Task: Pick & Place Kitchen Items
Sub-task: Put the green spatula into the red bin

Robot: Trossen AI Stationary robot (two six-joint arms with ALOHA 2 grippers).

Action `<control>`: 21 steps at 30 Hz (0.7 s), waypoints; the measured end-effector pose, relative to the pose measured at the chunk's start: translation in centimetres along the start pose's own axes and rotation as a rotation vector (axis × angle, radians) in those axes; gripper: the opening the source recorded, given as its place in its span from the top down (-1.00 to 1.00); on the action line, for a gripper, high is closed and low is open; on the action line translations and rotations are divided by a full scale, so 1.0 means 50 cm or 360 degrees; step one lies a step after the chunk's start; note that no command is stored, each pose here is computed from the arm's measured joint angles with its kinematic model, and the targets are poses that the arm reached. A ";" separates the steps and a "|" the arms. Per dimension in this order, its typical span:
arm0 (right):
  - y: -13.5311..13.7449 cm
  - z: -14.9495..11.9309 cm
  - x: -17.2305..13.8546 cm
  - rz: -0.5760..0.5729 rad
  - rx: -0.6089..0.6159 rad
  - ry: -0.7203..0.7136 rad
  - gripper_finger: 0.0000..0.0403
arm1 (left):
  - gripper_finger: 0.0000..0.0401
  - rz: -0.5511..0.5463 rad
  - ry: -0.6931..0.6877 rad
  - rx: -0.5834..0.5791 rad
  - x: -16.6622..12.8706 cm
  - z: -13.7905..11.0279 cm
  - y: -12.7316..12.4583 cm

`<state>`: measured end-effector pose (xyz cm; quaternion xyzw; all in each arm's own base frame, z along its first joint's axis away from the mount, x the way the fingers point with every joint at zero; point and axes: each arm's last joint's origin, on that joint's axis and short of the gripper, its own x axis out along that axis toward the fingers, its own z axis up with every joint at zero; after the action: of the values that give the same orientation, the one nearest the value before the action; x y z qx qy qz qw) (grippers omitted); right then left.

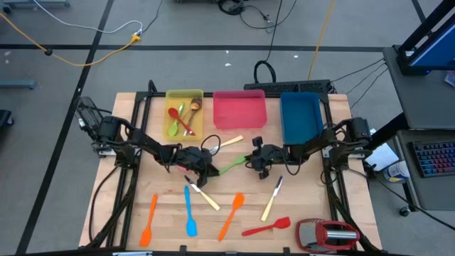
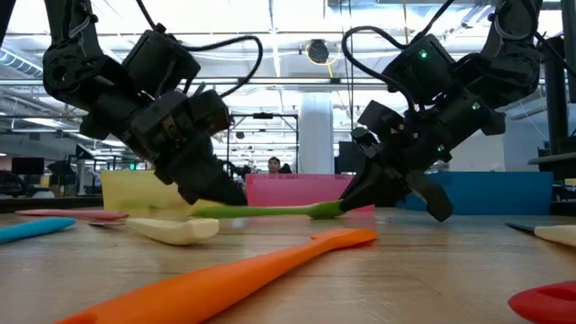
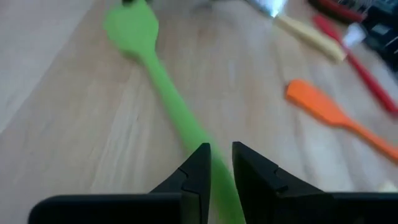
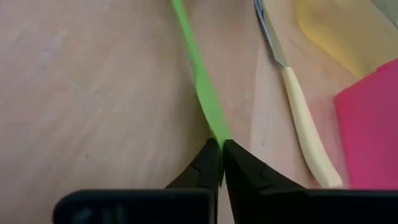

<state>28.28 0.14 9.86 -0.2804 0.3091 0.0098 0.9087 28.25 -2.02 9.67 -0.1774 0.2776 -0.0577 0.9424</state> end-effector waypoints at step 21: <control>-0.008 0.084 -0.124 -0.0510 -0.0095 0.0102 0.97 | 0.67 0.0296 -0.0540 0.0363 -0.085 0.105 -0.056</control>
<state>25.70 2.94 16.30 -0.3534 0.2888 -0.1351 0.8795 27.49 -2.16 16.95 -0.0505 0.1219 0.0290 0.9908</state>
